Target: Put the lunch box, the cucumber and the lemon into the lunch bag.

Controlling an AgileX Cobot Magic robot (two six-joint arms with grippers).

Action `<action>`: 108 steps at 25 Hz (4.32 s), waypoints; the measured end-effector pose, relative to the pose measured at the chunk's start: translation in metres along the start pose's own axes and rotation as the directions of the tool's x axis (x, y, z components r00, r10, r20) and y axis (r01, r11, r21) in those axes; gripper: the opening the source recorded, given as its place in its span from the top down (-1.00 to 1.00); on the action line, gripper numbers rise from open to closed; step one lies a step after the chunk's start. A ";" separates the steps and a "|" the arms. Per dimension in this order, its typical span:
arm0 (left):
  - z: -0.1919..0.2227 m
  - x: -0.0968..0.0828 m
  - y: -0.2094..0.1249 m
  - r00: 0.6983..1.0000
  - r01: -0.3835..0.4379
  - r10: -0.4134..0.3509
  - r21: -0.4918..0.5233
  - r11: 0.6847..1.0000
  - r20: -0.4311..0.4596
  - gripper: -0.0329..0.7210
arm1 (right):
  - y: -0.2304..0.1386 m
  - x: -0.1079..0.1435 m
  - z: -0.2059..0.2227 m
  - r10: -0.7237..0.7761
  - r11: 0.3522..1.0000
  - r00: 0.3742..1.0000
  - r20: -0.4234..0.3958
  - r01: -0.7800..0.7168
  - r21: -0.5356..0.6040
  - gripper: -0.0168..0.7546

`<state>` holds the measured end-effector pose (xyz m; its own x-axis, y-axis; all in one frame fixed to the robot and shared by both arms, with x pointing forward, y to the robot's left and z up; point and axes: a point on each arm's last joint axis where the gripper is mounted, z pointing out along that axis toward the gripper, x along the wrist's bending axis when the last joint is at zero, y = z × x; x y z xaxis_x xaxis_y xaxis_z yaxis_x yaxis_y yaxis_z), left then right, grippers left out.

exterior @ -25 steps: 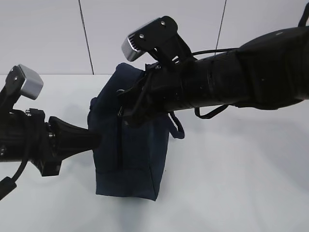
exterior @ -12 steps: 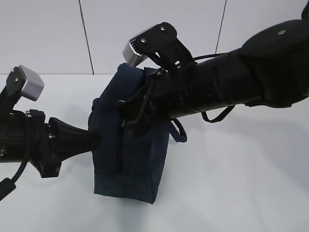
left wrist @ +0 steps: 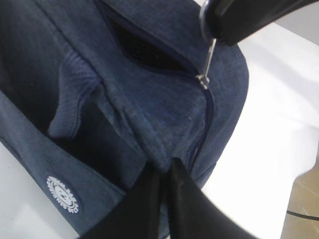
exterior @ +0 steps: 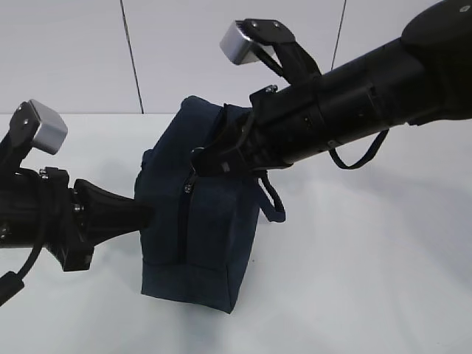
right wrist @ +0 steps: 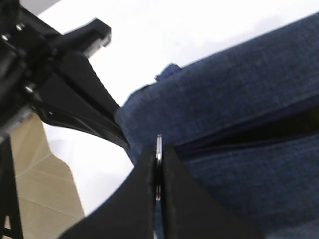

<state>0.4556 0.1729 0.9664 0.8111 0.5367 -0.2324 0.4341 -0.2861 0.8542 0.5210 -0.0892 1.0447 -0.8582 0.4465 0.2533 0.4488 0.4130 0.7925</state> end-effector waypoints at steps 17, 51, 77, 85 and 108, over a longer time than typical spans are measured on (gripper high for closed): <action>0.000 0.000 0.000 1.000 0.000 0.000 -0.002 1.000 0.001 0.93 | 0.014 -0.010 0.007 0.171 0.983 0.984 -0.052 -0.167 0.081 0.94; 0.000 0.000 0.001 1.000 0.005 -0.005 -0.008 1.000 0.004 0.93 | 0.045 -0.072 0.013 0.248 0.968 0.967 0.057 -0.249 0.010 0.94; 0.000 0.000 0.001 1.000 0.005 -0.005 -0.008 1.000 0.004 0.93 | 0.060 -0.141 0.025 0.259 0.966 0.955 0.145 -0.257 -0.032 0.94; 0.000 0.000 0.001 1.000 0.003 -0.003 -0.006 1.000 0.001 0.93 | 0.054 -0.167 0.025 0.295 0.955 0.938 0.179 -0.290 -0.055 0.94; 0.000 0.005 -0.002 0.998 0.003 -0.001 0.027 1.000 -0.056 0.93 | 0.005 -0.219 0.077 0.212 0.960 0.941 0.265 -0.251 0.125 0.94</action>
<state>0.4586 0.1765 0.9632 0.7875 0.5806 -0.2069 0.4464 -0.3057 0.8410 0.7309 -0.1237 0.9504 -0.6460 0.7180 0.2591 0.6776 0.3831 0.6278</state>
